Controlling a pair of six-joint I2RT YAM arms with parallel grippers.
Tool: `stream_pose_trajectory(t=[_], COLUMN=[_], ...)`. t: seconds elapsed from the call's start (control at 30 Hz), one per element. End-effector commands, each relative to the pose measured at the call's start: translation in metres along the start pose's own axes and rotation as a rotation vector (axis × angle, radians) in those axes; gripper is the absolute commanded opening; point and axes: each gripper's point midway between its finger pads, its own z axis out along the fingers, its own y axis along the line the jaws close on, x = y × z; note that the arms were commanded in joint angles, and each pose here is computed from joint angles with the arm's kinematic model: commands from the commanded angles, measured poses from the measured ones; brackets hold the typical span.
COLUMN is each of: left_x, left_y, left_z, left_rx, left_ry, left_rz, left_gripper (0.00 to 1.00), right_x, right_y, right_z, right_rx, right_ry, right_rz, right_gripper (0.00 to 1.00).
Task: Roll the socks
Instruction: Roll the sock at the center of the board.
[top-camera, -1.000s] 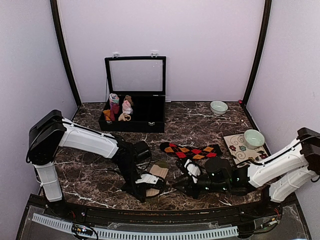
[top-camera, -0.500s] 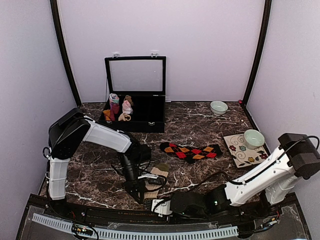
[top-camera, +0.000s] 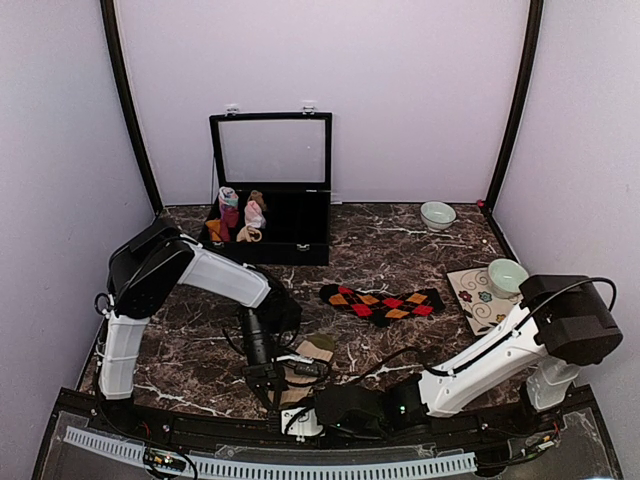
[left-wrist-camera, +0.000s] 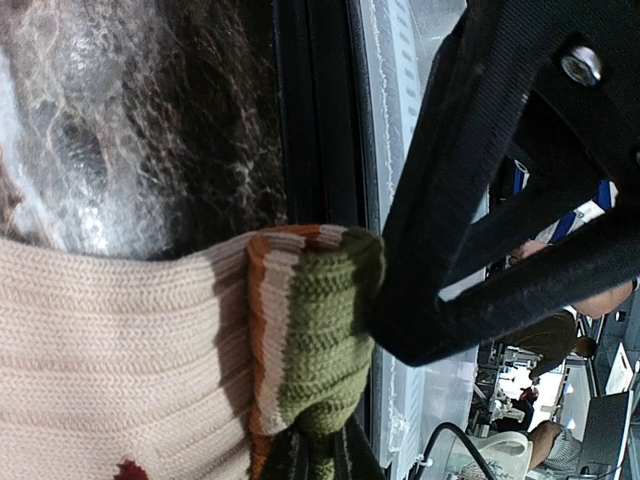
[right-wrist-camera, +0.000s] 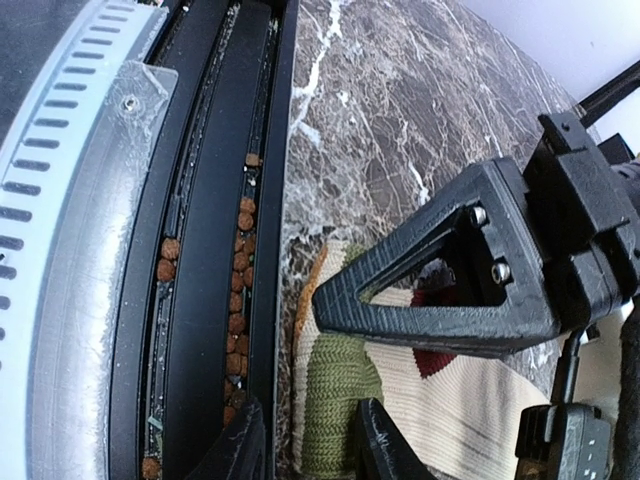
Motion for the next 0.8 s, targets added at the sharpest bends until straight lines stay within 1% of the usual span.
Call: stream_pose_trajectory(t=[0.0, 0.13, 0.33, 0.43, 0.5, 0.53, 0.6, 0.63, 0.67, 0.7, 0.77], left_x=[0.059, 0.056, 0.053, 0.05, 0.049, 0.049, 0.047, 0.046, 0.045, 0.046, 0.045], left_y=[0.073, 0.073, 0.075, 0.072, 0.072, 0.071, 0.07, 0.068, 0.065, 0.06, 0.051], left_z=[0.012, 0.01, 0.006, 0.004, 0.002, 0.0, -0.008, -0.013, -0.018, -0.022, -0.034], left_rx=[-0.252, -0.253, -0.249, -0.242, -0.25, -0.257, -0.287, -0.298, -0.309, -0.318, -0.353], left_ry=[0.312, 0.307, 0.279, 0.269, 0.26, 0.253, 0.225, 0.207, 0.189, 0.171, 0.122], left_rz=[-0.024, -0.026, -0.041, -0.043, -0.046, -0.047, -0.046, -0.047, -0.046, -0.048, -0.027], left_gripper=[0.04, 0.04, 0.05, 0.08, 0.15, 0.2, 0.26, 0.32, 0.4, 0.43, 0.43], right_x=[-0.021, -0.011, 0.009, 0.025, 0.036, 0.038, 0.045, 0.049, 0.052, 0.056, 0.063], right_y=[-0.005, -0.006, -0.001, -0.005, -0.006, -0.006, -0.003, -0.001, 0.0, 0.001, 0.003], right_z=[0.004, 0.015, 0.029, 0.031, 0.03, 0.029, 0.027, 0.026, 0.026, 0.025, 0.024], right_rx=[-0.001, 0.007, 0.016, 0.038, 0.039, 0.036, 0.019, 0.013, 0.01, 0.008, 0.004], right_ry=[-0.073, -0.051, -0.015, 0.015, 0.029, 0.032, 0.035, 0.038, 0.039, 0.04, 0.044], right_rz=[0.015, 0.02, 0.05, 0.092, 0.126, 0.143, 0.183, 0.205, 0.228, 0.249, 0.297], right_gripper=[0.31, 0.32, 0.31, 0.29, 0.24, 0.2, 0.09, 0.06, 0.04, 0.02, 0.0])
